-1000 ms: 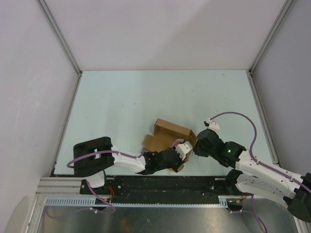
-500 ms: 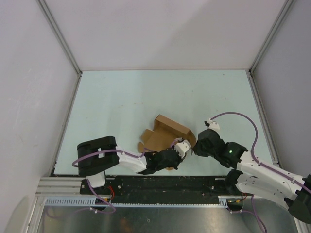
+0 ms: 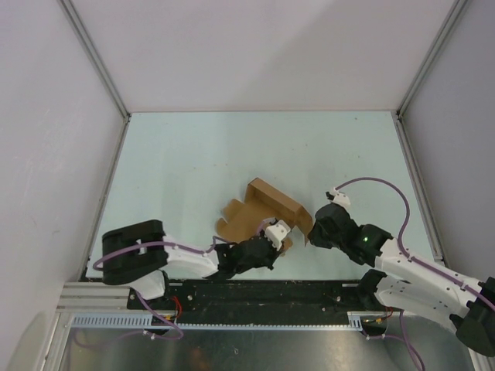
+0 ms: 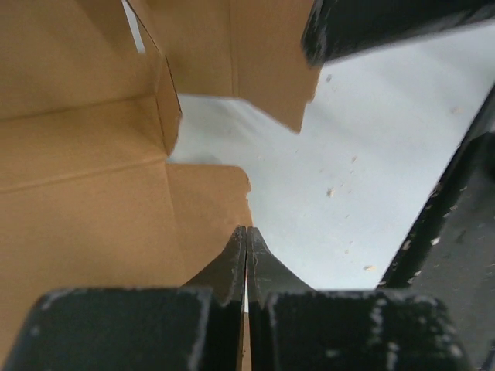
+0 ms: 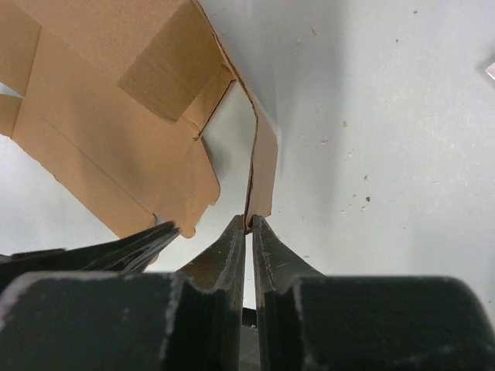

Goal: Fold the paper box

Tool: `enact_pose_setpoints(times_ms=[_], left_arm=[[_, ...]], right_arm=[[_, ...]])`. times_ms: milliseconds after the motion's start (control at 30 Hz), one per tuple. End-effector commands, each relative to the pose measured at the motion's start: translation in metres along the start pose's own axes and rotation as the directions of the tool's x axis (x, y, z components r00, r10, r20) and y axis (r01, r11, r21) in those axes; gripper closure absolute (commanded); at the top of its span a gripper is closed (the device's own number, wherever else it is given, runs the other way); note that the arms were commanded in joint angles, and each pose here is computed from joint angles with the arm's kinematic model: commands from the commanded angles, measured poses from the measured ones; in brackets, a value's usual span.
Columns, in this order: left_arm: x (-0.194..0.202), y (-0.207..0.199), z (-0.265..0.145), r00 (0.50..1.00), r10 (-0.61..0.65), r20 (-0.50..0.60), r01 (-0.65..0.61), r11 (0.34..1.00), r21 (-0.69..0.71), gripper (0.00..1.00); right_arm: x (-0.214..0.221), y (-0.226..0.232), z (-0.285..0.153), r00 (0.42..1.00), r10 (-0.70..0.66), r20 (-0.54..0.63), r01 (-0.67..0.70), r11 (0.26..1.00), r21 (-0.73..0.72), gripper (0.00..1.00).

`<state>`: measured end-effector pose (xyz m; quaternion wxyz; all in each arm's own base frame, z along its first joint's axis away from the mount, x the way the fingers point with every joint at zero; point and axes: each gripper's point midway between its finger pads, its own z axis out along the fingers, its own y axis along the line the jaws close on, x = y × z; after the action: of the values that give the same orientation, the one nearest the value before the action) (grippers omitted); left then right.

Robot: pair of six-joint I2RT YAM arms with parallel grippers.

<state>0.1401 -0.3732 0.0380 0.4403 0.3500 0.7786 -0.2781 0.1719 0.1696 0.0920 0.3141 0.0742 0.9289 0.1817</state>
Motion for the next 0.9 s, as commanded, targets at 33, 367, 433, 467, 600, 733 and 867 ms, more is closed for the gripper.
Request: enact_pose_setpoints(times_ms=[33, 367, 433, 467, 600, 733, 867], left_arm=[[-0.053, -0.006, -0.027, 0.988, -0.039, 0.147, 0.032, 0.998, 0.047, 1.0], [-0.01, 0.006, -0.009, 0.999, -0.031, 0.031, 0.031, 1.0, 0.002, 1.0], [-0.005, 0.008, -0.003, 0.999, -0.031, 0.017, 0.031, 0.999, -0.017, 1.0], [0.003, 0.01, 0.0, 1.0, -0.022, -0.002, 0.021, 0.999, -0.03, 1.0], [0.013, 0.012, 0.007, 1.0, -0.007, -0.031, 0.006, 0.999, -0.04, 1.0], [0.021, 0.009, 0.012, 0.999, -0.01, -0.053, 0.008, 1.0, -0.028, 1.0], [0.026, 0.008, 0.014, 0.998, -0.011, -0.066, 0.01, 1.0, -0.022, 1.0]], right_arm=[[-0.017, 0.014, -0.004, 0.999, 0.004, 0.043, -0.002, 0.999, -0.043, 0.88], [-0.019, 0.017, -0.002, 0.999, 0.007, 0.041, -0.005, 0.998, -0.055, 0.88], [-0.019, 0.018, -0.002, 0.999, 0.009, 0.04, -0.006, 0.998, -0.06, 0.88], [-0.018, 0.018, -0.002, 0.999, 0.009, 0.039, -0.006, 0.998, -0.061, 0.88], [-0.018, 0.017, -0.002, 0.999, 0.008, 0.037, -0.006, 0.998, -0.058, 0.88], [-0.019, 0.017, -0.002, 0.999, 0.012, 0.037, -0.01, 0.998, -0.06, 0.88], [-0.021, 0.023, -0.002, 0.999, 0.025, 0.038, -0.021, 0.996, -0.086, 0.88]])
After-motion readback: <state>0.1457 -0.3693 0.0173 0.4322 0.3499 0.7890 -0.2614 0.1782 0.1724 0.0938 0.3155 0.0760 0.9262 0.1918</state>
